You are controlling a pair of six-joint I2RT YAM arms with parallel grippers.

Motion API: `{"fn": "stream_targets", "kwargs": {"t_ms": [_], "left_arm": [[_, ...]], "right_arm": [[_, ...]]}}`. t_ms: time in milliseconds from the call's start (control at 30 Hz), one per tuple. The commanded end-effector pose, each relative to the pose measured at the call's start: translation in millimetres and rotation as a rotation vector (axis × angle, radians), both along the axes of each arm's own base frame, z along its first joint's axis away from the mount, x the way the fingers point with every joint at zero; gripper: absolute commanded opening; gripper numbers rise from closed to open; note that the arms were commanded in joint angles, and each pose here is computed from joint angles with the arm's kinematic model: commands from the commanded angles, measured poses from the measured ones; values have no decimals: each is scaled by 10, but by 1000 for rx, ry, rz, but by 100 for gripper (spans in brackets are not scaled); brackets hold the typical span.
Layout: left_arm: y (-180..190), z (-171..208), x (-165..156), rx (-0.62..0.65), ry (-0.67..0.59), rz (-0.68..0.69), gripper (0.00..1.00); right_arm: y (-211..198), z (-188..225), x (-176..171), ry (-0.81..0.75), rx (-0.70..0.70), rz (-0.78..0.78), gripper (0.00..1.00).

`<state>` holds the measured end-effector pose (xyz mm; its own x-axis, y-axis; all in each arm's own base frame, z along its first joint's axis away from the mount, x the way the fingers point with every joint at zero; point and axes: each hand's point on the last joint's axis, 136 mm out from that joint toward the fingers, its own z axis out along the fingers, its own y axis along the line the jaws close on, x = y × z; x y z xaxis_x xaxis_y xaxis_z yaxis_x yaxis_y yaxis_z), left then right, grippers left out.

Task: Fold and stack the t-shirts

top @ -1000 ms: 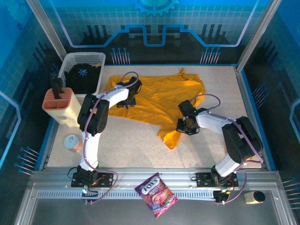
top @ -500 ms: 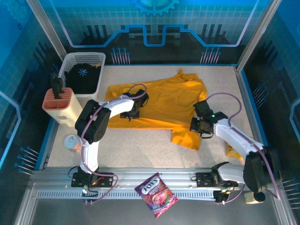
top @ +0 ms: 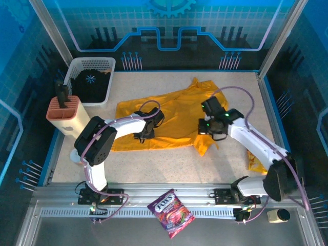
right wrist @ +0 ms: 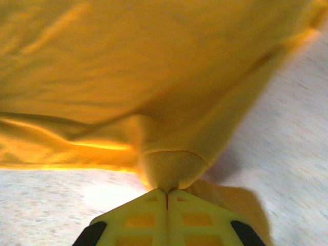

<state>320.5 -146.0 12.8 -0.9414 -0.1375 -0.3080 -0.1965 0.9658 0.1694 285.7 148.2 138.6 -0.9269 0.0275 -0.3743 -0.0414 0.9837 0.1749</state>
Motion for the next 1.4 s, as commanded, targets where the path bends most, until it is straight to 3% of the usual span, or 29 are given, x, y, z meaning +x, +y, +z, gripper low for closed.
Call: {"fn": "stream_targets", "kwargs": {"t_ms": [0, 233, 400, 500, 667, 900, 1067, 1367], "left_arm": [[24, -220, -312, 1, 160, 0, 39], [-31, -158, -231, -7, 146, -11, 41], [0, -110, -206, 11, 133, -15, 41], [14, -89, -203, 19, 127, -17, 42], [-13, -102, -185, 8, 126, -19, 42], [-47, -78, -158, -2, 121, -30, 42], [-49, -28, -142, -5, 109, -31, 42], [-18, -18, -160, 5, 106, -34, 42]], "right_arm": [[471, -114, 122, 41, 40, 75, 0], [1190, -588, 491, 138, 78, 133, 1], [1350, -547, 609, 121, 81, 154, 31], [1148, -403, 592, 81, 63, 122, 42], [433, -322, 487, 45, 89, -42, 42], [-497, -677, 518, 102, 182, -281, 42], [-687, -877, 728, 112, 263, -392, 47], [-663, -1132, 889, 131, 315, -480, 46]]}}
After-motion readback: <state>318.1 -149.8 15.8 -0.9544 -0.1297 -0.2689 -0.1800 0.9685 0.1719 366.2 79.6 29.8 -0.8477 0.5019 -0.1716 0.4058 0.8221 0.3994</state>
